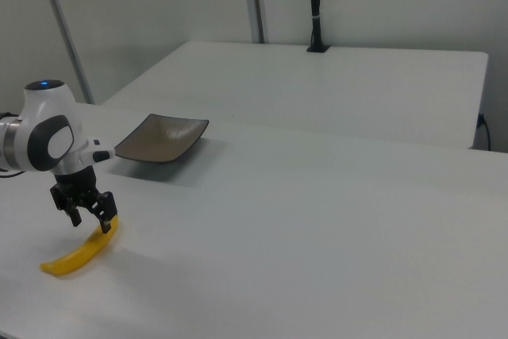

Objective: Bananas placed on a ceramic plate
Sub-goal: 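Lower the gripper over the banana's middle, then close the gripper on the banana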

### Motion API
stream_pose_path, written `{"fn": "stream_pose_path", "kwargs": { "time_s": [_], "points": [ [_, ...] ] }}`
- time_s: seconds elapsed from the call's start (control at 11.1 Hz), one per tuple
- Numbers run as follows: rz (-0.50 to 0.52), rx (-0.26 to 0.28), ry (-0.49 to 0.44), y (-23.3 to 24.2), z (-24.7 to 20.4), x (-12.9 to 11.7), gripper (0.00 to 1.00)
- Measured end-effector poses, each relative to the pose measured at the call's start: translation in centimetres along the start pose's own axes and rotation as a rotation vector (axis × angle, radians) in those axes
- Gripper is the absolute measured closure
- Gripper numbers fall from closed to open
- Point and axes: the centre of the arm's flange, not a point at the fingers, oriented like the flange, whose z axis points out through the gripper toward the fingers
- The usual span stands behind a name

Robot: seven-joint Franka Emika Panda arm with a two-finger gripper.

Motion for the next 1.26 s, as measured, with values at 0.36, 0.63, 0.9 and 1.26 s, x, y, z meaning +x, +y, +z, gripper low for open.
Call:
{"fn": "stream_pose_path", "kwargs": {
  "time_s": [0.36,0.63,0.9,1.26],
  "points": [
    [0.0,0.001,-0.019,-0.1,1.0,0.0,0.33],
    [-0.001,0.001,-0.022,-0.1,1.2,0.0,0.44],
    [-0.013,-0.001,-0.022,-0.2,1.2,-0.1,0.51],
    [-0.051,-0.022,-0.026,-0.3,1.5,-0.3,0.65]
  ]
}}
